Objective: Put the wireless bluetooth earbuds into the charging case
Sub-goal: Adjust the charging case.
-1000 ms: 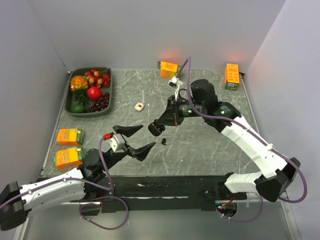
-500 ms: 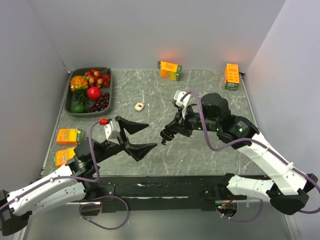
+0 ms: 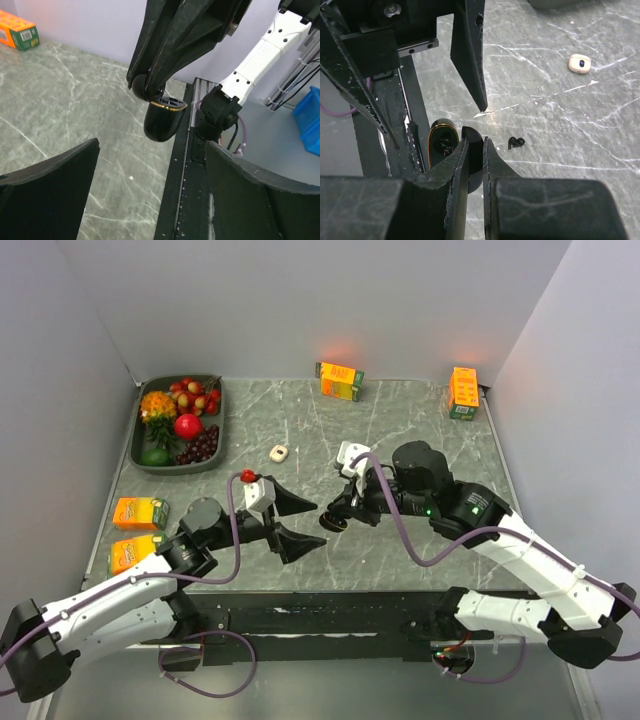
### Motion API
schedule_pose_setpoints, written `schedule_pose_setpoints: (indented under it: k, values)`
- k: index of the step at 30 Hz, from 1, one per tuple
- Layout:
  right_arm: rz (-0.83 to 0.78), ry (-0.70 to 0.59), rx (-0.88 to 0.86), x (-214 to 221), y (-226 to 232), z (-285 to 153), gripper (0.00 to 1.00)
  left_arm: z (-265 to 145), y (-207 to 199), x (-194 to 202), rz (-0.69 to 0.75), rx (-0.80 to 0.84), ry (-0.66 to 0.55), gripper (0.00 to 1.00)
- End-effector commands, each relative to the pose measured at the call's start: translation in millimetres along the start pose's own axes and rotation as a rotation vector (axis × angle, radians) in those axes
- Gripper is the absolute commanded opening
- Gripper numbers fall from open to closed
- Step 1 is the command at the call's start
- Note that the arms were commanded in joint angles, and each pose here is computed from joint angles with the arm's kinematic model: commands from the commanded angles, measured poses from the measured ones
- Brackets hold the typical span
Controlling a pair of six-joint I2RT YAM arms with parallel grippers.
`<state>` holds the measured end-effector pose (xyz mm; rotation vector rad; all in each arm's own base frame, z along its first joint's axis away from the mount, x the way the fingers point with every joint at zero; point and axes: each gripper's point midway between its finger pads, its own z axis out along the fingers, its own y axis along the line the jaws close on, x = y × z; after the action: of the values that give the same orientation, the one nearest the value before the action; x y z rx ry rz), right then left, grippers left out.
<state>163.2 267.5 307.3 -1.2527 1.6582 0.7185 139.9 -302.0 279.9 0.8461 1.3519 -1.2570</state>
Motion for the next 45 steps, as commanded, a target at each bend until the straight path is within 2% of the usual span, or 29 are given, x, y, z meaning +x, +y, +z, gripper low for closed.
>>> schedule_pose_setpoints:
  k: [1,9,15,21,23,26,27,30,32,38,41,44,45]
  values:
    - [-0.048,-0.032,-0.01,-11,1,6,0.0,5,-8,-13,0.089,0.079,-0.073,0.87]
    - [-0.05,-0.015,-0.049,-12,8,19,0.0,13,-12,-8,0.138,0.143,-0.054,0.78]
    - [-0.053,-0.016,-0.051,-14,8,23,0.0,15,-13,2,0.135,0.169,-0.013,0.63]
    - [-0.055,-0.024,-0.06,-19,9,24,0.0,14,-10,6,0.127,0.153,-0.005,0.67]
    - [-0.055,-0.026,-0.061,-20,9,25,0.0,15,-10,7,0.126,0.156,-0.003,0.65]
    - [-0.055,-0.026,-0.063,-20,9,25,0.0,16,-10,9,0.128,0.162,0.004,0.57]
    - [-0.055,-0.028,-0.064,-20,9,25,0.0,16,-11,9,0.125,0.168,0.006,0.5]
    - [-0.055,-0.026,-0.066,-20,10,25,0.0,16,-11,10,0.122,0.17,0.004,0.44]
    - [-0.054,-0.03,-0.07,-21,11,24,0.0,16,-12,10,0.119,0.17,0.005,0.44]
    - [-0.058,-0.043,-0.062,-25,10,22,0.0,15,-10,11,0.109,0.157,0.014,0.53]
    - [-0.058,-0.044,-0.065,-26,11,21,0.0,15,-10,10,0.11,0.155,0.009,0.51]
    - [-0.058,-0.044,-0.065,-26,11,21,0.0,15,-10,12,0.111,0.158,0.015,0.44]
    - [-0.057,-0.043,-0.065,-26,11,21,0.0,15,-10,12,0.107,0.16,0.014,0.34]
